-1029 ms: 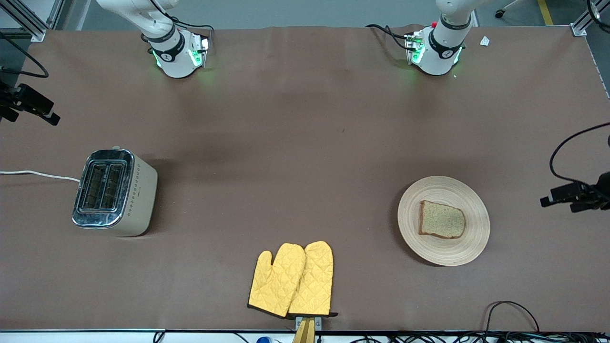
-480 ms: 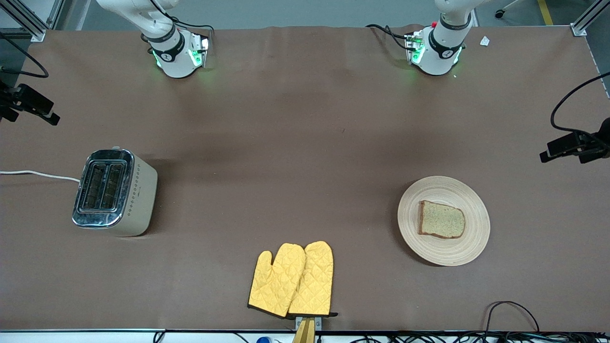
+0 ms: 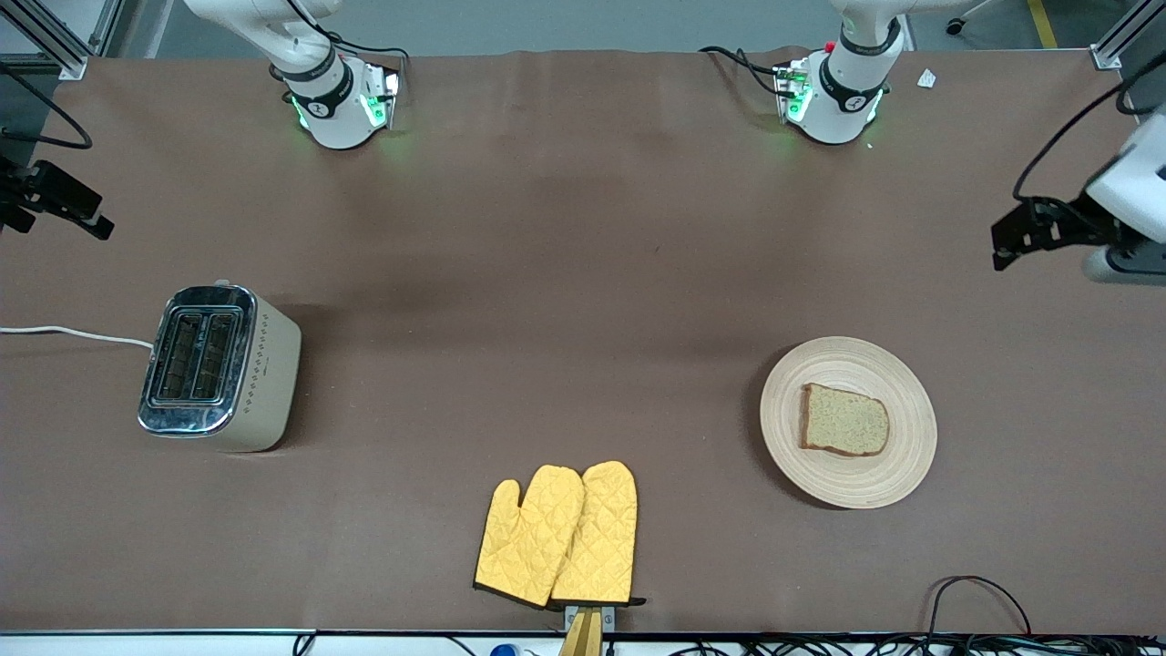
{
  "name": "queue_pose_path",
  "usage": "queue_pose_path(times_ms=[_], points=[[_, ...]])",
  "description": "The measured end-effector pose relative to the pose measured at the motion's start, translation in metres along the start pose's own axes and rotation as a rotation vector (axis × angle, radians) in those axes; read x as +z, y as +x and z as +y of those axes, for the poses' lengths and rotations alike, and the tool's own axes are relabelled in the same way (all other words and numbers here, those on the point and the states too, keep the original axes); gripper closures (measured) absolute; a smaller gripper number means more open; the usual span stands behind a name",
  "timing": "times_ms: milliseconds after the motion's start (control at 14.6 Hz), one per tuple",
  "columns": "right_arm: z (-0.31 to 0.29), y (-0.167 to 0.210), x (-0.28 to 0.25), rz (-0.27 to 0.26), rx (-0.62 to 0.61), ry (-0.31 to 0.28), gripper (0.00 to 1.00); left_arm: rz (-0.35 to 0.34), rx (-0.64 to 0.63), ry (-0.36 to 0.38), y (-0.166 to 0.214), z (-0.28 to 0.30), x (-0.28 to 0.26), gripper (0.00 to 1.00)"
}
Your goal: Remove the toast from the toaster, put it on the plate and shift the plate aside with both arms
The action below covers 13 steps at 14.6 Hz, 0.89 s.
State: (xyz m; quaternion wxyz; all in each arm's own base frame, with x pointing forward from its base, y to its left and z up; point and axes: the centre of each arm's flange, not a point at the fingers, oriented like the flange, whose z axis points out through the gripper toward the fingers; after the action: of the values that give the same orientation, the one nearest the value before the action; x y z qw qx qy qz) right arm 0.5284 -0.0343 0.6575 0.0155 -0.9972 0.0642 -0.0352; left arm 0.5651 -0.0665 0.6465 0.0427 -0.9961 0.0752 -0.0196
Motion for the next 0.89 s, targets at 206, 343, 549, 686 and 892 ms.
queue_pose_path(times_ms=[206,343,549,686,892], points=[[0.000,0.000,0.000,0.000,0.000,0.000,0.00,-0.014,-0.010,-0.013,-0.030,0.000,-0.004,0.00],[0.000,0.000,0.000,-0.001,0.000,0.000,0.00,-0.025,-0.050,-0.062,-0.048,-0.004,-0.003,0.00],[0.000,0.000,0.000,-0.001,0.000,0.000,0.00,-0.039,-0.115,-0.073,-0.062,-0.004,-0.005,0.00],[0.000,0.000,0.000,-0.001,0.000,0.000,0.00,-0.036,-0.121,-0.072,-0.063,-0.003,-0.006,0.00],[0.000,0.000,0.000,-0.001,0.000,0.000,0.00,-0.031,-0.121,-0.073,-0.058,-0.003,-0.008,0.00]])
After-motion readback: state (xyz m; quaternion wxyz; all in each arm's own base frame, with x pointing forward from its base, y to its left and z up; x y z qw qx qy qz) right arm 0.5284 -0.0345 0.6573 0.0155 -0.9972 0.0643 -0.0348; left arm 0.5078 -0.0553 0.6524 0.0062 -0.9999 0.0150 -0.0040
